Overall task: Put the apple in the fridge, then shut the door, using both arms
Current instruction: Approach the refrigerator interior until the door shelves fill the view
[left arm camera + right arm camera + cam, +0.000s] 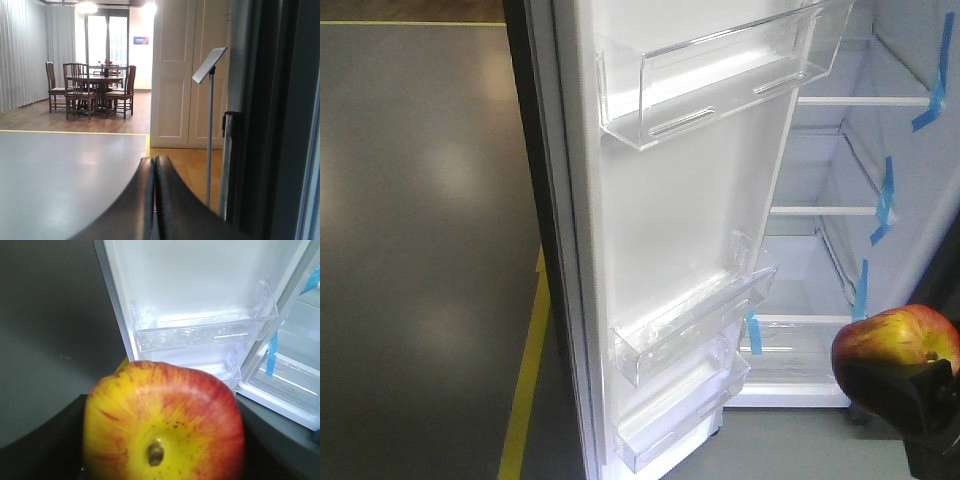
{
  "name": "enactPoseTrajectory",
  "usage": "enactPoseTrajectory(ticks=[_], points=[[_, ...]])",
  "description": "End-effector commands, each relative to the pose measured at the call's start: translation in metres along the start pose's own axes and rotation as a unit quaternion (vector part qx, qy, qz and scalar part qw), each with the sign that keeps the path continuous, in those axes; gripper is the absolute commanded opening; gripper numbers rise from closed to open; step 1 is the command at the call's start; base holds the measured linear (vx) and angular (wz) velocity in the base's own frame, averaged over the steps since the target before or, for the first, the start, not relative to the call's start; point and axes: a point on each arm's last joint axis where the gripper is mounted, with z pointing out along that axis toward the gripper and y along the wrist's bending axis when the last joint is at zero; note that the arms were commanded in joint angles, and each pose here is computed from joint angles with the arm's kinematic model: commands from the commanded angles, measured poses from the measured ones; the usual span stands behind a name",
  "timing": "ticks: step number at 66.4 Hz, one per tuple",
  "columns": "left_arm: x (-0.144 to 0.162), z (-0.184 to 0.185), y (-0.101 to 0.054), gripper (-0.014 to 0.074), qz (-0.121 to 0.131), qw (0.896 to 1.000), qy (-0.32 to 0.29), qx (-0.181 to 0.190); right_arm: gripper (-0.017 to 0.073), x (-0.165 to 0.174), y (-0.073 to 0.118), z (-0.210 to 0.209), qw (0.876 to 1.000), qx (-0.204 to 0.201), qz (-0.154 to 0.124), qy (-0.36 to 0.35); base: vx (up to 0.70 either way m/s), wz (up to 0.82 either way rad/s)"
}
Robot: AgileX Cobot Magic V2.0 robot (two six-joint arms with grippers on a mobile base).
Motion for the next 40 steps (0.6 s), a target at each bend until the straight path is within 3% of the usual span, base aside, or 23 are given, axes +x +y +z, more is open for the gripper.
enactPoseTrajectory(ticks=[1,40], points=[[0.0021,-0.0013,0.0001,-0.0006,-0.004,1.000,-0.029,0.004,0.0197,-0.0131,0.0005,-0.0077,0.999,0.001,0.001,-0.052,0.06,0.00],[0.0021,-0.0013,0.0001,-0.0006,-0.004,1.000,-0.029,0.004,0.0197,-0.0131,0.0005,-0.0077,0.999,0.001,0.001,-0.052,0.06,0.00]])
